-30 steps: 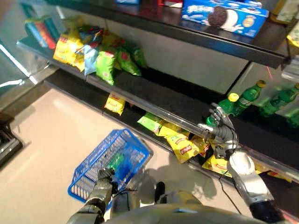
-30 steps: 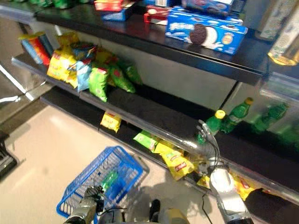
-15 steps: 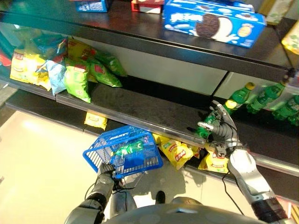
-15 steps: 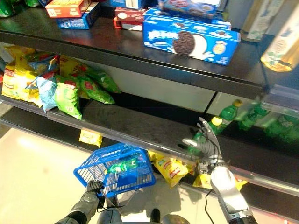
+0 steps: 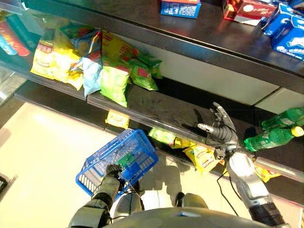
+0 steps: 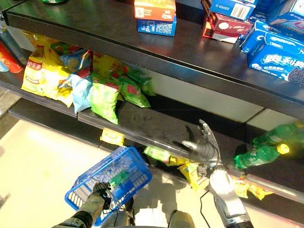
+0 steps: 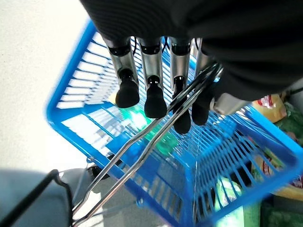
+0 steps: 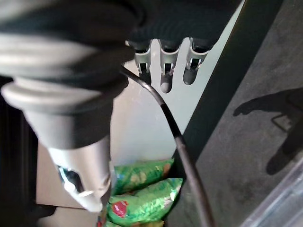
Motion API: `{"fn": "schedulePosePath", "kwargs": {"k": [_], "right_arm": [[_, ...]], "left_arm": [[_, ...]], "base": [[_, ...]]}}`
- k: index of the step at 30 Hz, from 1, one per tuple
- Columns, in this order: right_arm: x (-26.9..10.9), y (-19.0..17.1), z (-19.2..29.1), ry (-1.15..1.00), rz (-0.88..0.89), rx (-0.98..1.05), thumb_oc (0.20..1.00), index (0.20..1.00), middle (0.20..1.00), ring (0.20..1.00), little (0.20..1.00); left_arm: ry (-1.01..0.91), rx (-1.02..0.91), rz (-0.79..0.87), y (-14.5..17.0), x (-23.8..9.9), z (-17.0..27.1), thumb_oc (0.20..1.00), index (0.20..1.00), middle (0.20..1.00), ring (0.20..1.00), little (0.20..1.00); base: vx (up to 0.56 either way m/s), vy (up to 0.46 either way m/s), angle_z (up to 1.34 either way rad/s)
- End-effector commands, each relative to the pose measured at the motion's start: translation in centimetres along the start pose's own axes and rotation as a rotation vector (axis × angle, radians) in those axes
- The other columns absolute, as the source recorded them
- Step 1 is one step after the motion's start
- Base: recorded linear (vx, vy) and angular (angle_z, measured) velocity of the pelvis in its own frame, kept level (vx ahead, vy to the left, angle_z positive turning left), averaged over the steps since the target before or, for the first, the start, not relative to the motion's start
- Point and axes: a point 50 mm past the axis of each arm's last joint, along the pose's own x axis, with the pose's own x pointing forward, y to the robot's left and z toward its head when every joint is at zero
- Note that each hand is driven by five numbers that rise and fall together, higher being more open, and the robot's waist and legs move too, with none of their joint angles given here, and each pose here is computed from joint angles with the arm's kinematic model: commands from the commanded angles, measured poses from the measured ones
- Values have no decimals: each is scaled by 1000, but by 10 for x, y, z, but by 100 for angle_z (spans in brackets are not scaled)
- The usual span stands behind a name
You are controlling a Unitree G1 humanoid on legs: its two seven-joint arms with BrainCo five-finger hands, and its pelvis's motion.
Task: Pick up the snacks into the basket
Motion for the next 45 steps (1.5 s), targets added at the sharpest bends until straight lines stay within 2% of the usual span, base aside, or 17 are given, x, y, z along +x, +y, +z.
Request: {"fn": "schedulePosePath", "kwargs": {"k": [1, 7, 13, 23, 27, 31, 34, 39, 45], "right_arm": [[7, -6, 28, -148, 1, -3, 1000, 1000, 1000, 1000, 1000], [12, -4, 31, -151, -1, 4, 1000, 1000, 1000, 1000, 1000], [17, -11, 36, -175, -11, -32, 1000, 1000, 1000, 1000, 1000], [7, -34, 22, -100, -115, -82, 1000, 1000, 1000, 1000, 1000], [7, -34, 8, -28, -113, -76, 1000, 1000, 1000, 1000, 1000], [21, -13, 10, -29, -15, -113, 1000, 1000, 1000, 1000, 1000], [31, 4, 18, -61, 36, -73, 1000, 1000, 1000, 1000, 1000], [56, 39, 32, -105, 167, -64, 1000, 1000, 1000, 1000, 1000], [72, 47, 34, -87, 179, -71, 1000, 1000, 1000, 1000, 1000]], "left_arm": [[97, 259, 116, 50, 2, -45, 200, 200, 200, 200, 200], [219, 160, 97, 40, -9, -80, 200, 200, 200, 200, 200], [184, 116, 121, 36, -8, -72, 200, 200, 200, 200, 200], [136, 234, 152, 42, -9, -70, 200, 200, 200, 200, 200], [129, 296, 111, 38, -7, -68, 200, 200, 200, 200, 200], [44, 324, 142, 53, 3, -38, 200, 200, 200, 200, 200], [28, 326, 146, 55, 4, -31, 200, 200, 200, 200, 200], [46, 339, 111, 49, 4, -33, 200, 200, 200, 200, 200], [81, 363, 70, 42, 2, -42, 200, 200, 200, 200, 200]], "base": [[30, 127, 35], [-35, 8, 15], [-125, 30, 5], [62, 263, 26], [159, 412, 8], [102, 360, 23], [65, 367, -26], [148, 420, -33], [166, 121, 7]]}}
